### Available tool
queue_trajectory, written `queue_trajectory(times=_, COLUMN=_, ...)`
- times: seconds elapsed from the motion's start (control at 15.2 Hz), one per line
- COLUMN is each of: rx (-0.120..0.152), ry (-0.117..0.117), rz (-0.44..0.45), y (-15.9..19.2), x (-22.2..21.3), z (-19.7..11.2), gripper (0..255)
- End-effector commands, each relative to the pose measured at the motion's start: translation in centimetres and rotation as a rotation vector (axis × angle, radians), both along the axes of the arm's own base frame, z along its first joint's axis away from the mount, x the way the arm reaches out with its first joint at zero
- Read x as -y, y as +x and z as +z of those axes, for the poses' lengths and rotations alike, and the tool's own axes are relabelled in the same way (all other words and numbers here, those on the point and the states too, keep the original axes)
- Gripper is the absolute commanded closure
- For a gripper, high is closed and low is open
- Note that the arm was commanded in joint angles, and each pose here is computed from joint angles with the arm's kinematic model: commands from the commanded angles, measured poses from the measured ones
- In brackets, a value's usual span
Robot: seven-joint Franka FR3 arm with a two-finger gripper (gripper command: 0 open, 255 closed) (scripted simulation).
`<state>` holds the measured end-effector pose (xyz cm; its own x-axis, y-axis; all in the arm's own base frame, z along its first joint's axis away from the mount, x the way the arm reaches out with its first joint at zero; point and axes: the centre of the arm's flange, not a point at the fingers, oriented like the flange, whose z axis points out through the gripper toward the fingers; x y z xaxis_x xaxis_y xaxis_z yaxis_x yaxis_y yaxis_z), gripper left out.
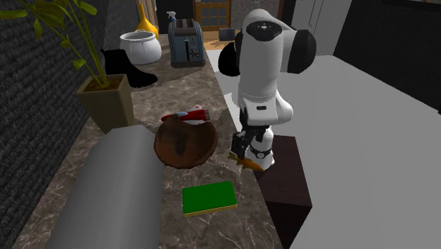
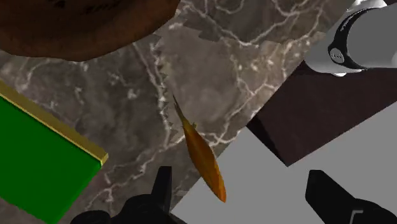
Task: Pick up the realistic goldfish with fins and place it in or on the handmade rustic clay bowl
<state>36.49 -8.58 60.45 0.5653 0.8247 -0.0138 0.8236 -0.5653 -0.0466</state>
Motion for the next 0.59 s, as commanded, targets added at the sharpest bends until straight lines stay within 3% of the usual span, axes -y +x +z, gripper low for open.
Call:
queue_trajectory(times=0.0, rx=-0.061, ry=-0.033, rz=0.440, y=2.8, x=0.6, z=-0.9, gripper=0)
queue_trajectory(times=0.53, rx=-0.061, ry=-0.033, rz=0.440, y=2.4, x=0.8, z=-4.9, gripper=0)
